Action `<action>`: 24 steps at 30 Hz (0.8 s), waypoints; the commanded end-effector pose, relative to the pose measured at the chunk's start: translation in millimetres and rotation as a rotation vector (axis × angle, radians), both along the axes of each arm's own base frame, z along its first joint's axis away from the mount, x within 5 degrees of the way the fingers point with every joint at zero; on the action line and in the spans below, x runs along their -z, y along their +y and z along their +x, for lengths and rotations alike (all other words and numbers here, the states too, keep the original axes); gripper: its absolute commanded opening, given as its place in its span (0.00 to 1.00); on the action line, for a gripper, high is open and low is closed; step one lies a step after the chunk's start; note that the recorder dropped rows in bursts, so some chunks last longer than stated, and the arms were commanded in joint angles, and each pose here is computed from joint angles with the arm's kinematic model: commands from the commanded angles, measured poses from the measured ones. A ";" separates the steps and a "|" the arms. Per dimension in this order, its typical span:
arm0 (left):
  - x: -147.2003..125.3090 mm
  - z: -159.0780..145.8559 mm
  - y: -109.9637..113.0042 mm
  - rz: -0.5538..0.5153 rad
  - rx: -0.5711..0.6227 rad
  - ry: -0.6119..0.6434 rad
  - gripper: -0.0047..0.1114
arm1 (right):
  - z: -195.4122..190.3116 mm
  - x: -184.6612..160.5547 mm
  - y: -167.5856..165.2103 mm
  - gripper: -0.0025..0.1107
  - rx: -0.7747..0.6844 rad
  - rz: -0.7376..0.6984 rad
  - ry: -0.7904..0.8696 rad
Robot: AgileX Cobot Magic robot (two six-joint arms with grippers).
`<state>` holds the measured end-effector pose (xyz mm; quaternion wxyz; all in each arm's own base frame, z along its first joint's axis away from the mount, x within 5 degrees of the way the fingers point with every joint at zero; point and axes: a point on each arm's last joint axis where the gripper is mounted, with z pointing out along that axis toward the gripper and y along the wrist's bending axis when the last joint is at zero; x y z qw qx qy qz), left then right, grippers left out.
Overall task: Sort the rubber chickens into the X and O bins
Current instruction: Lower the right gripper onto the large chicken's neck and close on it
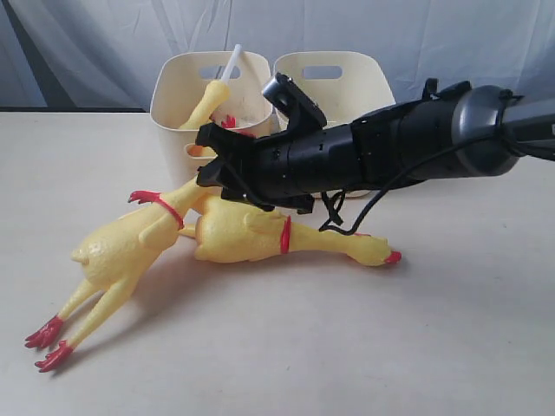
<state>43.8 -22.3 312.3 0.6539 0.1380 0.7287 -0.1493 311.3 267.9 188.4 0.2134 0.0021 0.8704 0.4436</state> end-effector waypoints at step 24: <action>0.4 -1.2 0.2 -0.007 0.001 -0.004 0.04 | 16.4 10.0 24.5 0.50 0.201 -0.047 0.037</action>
